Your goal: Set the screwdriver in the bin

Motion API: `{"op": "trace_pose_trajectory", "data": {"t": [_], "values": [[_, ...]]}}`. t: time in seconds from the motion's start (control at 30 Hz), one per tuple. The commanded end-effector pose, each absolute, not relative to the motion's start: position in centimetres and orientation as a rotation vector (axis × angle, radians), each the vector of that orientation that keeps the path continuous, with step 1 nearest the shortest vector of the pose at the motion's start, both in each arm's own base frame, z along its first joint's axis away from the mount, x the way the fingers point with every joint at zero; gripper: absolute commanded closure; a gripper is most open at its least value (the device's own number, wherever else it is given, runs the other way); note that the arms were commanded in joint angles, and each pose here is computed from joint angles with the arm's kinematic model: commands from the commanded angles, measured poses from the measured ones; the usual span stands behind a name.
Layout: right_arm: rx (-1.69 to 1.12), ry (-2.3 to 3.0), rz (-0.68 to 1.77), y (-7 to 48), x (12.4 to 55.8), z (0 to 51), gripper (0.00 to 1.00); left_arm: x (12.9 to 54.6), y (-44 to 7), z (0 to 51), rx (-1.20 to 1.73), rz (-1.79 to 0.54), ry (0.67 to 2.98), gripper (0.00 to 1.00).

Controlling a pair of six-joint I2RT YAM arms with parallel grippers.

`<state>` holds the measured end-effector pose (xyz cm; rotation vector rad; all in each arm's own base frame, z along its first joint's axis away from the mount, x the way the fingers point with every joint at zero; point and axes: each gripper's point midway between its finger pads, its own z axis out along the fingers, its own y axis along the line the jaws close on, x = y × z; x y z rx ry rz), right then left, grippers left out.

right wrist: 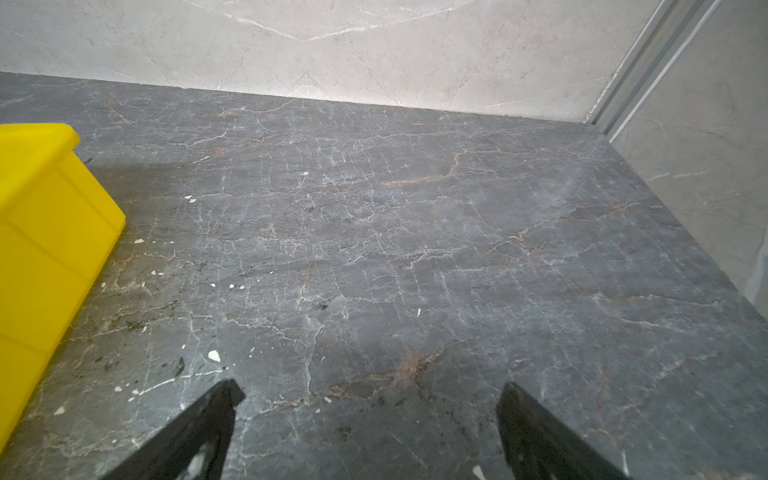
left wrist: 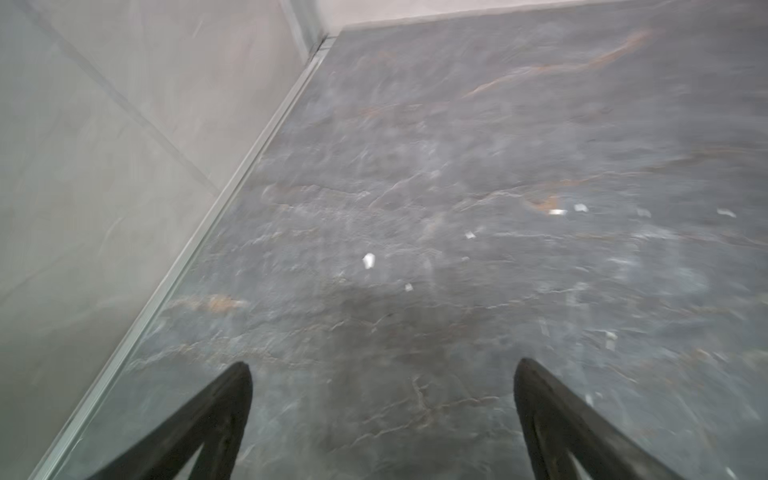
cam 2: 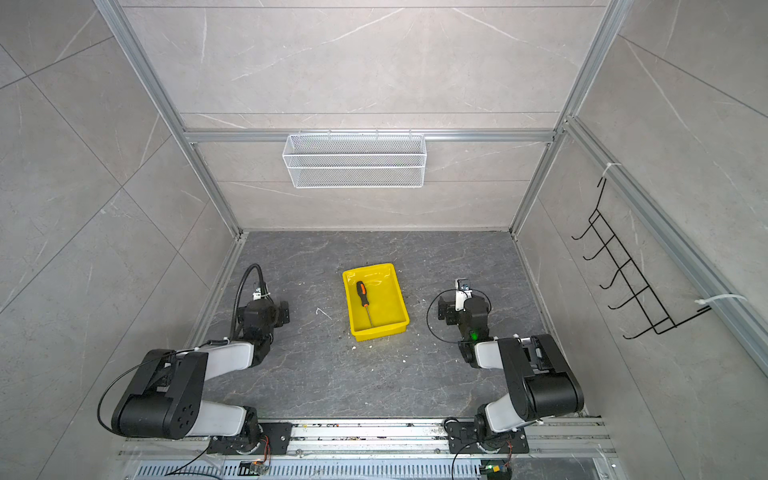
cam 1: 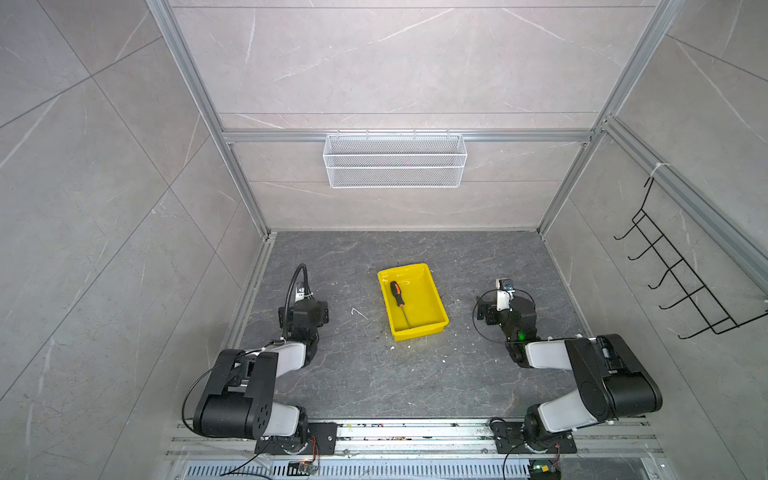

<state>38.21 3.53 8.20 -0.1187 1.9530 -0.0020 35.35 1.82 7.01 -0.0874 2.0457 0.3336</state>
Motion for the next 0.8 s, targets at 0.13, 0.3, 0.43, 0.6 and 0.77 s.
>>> {"op": "trace_pose_trajectory", "data": {"t": [0.13,0.3,0.43,0.6,0.77], "values": [[-0.1,1.923,0.019,3.6,38.9,9.2,0.0,36.6,1.8,10.9,-0.094,0.284,1.83,0.0],[-0.1,1.924,0.019,3.6,38.9,9.2,0.0,37.3,2.1,9.6,-0.089,0.196,1.886,0.0],[-0.101,1.923,0.019,3.6,38.9,9.2,0.0,37.9,3.0,9.0,-0.131,0.204,1.924,0.0],[-0.102,1.923,0.021,3.6,38.9,9.2,0.0,38.0,3.1,9.1,-0.133,0.209,1.909,0.0],[-0.101,1.924,0.02,3.6,38.9,9.2,0.0,37.9,3.1,8.9,-0.132,0.206,1.922,0.0]]}}
